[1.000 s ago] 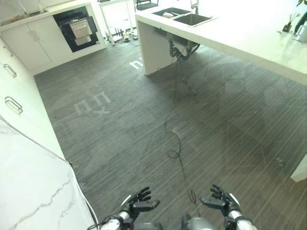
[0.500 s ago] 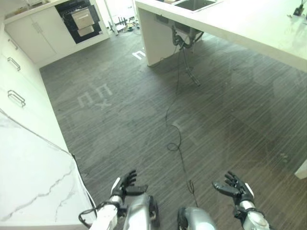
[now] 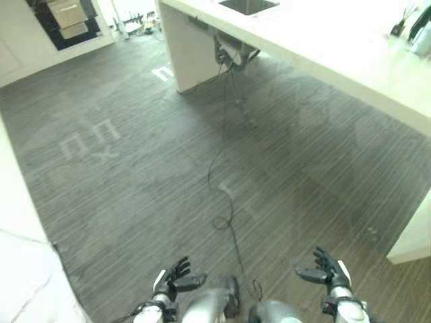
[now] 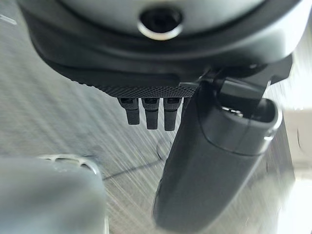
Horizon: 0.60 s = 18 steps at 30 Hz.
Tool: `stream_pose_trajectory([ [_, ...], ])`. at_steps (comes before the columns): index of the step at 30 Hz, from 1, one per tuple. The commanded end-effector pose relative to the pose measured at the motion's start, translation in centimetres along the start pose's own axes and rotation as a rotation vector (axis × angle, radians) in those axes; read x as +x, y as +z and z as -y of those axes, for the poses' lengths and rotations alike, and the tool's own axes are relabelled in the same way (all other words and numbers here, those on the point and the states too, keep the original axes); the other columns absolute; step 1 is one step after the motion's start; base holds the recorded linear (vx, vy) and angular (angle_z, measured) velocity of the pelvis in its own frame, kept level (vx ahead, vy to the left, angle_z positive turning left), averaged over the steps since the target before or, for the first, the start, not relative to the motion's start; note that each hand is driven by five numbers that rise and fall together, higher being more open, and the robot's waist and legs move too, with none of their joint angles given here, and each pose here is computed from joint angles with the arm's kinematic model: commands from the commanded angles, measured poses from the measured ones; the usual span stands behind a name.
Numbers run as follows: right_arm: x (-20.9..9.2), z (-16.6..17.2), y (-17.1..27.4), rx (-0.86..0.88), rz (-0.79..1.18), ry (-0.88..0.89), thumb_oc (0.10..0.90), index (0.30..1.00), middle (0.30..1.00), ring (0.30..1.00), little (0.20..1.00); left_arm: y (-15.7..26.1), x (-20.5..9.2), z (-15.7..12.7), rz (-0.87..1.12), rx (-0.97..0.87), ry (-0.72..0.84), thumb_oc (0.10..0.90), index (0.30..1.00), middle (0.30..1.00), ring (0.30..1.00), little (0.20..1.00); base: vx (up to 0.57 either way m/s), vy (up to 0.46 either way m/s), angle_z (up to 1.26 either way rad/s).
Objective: Place the dishes in the dishwasher.
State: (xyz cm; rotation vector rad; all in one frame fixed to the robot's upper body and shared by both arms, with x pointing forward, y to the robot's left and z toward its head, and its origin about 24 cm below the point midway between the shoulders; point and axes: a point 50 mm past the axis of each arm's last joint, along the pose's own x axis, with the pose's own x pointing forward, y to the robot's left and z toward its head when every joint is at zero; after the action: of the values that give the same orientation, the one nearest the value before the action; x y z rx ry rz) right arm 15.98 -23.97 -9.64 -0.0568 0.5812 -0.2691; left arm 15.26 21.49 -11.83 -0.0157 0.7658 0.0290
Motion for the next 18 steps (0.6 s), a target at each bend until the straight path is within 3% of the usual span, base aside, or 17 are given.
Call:
stream_pose_trajectory([
  [1, 1.0, 0.3, 4.6, -0.010, 0.236, -0.003, 0.800, 0.900, 0.900, 0.900, 0.900, 3.3, 0.3, 0.5, 0.159, 0.039, -0.034, 0.800, 0.900, 0.900, 0.900, 0.900, 0.23, 0.025, 0.26],
  [7, 0.7, 2.4, 3.8, -0.016, 0.192, -0.004, 0.800, 0.900, 0.900, 0.900, 0.900, 1.4, 0.0, 0.5, 0.109, -0.015, -0.051, 0.800, 0.900, 0.900, 0.900, 0.900, 0.65, -0.267, 0.51],
  [13, 0.9, 3.2, 2.2, -0.132, 0.089, -0.004, 0.800, 0.900, 0.900, 0.900, 0.900, 0.3, -0.2, 1.4, 0.126, -0.163, -0.099, 0.800, 0.900, 0.900, 0.900, 0.900, 0.47, -0.326, -0.18],
  [18, 0.6, 4.4, 1.1, -0.149, 0.046, -0.031, 0.800, 0.900, 0.900, 0.900, 0.900, 0.2, -0.5, 0.8, 0.153, -0.175, -0.088, 0.800, 0.900, 0.900, 0.900, 0.900, 0.39, -0.175, -0.17],
])
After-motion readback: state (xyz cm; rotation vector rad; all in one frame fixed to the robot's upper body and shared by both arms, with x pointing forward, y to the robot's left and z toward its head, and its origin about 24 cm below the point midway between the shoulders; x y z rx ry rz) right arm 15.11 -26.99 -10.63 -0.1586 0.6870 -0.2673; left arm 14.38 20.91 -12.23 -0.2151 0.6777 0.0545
